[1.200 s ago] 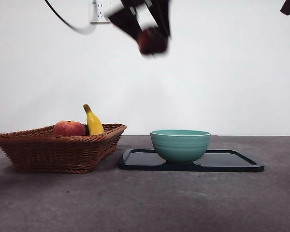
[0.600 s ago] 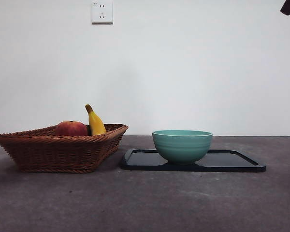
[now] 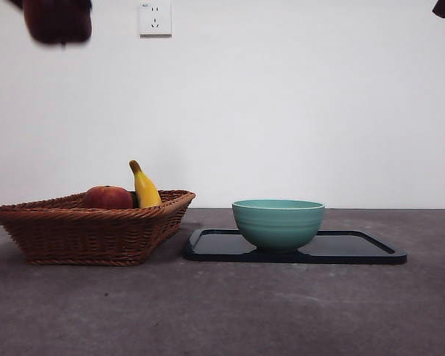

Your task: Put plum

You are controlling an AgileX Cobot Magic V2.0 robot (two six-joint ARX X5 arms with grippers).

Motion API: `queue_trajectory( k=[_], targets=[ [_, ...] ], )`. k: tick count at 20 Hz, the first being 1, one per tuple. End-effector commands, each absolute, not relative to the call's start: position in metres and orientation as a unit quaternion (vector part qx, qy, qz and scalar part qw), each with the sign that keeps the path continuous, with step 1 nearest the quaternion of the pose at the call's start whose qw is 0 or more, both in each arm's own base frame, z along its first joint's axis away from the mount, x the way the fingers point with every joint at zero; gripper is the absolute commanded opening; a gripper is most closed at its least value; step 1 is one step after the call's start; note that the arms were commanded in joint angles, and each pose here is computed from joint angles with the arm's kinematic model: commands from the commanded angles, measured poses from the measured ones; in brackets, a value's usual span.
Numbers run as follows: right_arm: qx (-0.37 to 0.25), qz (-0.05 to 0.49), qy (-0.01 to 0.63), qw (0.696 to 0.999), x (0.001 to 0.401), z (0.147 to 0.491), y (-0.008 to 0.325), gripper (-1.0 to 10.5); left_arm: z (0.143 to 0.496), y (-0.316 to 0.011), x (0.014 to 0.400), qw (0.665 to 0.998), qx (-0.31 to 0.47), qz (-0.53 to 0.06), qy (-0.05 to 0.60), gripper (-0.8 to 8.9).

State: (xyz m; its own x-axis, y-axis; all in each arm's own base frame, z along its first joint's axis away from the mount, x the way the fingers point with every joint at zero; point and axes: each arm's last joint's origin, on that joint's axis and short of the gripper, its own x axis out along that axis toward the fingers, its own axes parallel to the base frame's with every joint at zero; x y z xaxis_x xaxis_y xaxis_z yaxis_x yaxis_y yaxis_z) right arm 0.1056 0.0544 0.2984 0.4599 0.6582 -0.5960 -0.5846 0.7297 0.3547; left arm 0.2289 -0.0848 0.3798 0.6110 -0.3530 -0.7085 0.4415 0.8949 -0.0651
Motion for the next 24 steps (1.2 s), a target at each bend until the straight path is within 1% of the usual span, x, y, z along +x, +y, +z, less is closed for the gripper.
queue_trajectory(
  k=[1, 5, 9, 14, 18, 24],
  targets=[
    [0.043, 0.371, 0.363, 0.854, 0.106, 0.301, 0.055, 2.2, 0.345, -0.086, 0.247, 0.896, 0.058, -0.215, 0.384, 2.35],
    [0.045, 0.371, 0.363, 0.853, 0.106, 0.301, 0.055, 2.2, 0.294, -0.089, 0.261, 0.909, 0.067, -0.213, 0.351, 2.34],
    [0.045, 0.371, 0.363, 0.853, 0.106, 0.301, 0.055, 2.2, 0.269, -0.090, 0.278, 0.914, 0.090, -0.208, 0.336, 2.34],
    [0.045, 0.371, 0.364, 0.853, 0.106, 0.301, 0.055, 2.2, 0.235, -0.095, 0.303, 0.903, 0.093, -0.204, 0.366, 2.34],
    [0.046, 0.371, 0.364, 0.853, 0.106, 0.301, 0.055, 2.2, 0.209, -0.099, 0.315, 0.891, 0.095, -0.204, 0.395, 2.35],
    [0.046, 0.370, 0.363, 0.854, 0.106, 0.301, 0.055, 2.2, 0.191, -0.101, 0.322, 0.881, 0.096, -0.203, 0.416, 2.48]
  ],
)
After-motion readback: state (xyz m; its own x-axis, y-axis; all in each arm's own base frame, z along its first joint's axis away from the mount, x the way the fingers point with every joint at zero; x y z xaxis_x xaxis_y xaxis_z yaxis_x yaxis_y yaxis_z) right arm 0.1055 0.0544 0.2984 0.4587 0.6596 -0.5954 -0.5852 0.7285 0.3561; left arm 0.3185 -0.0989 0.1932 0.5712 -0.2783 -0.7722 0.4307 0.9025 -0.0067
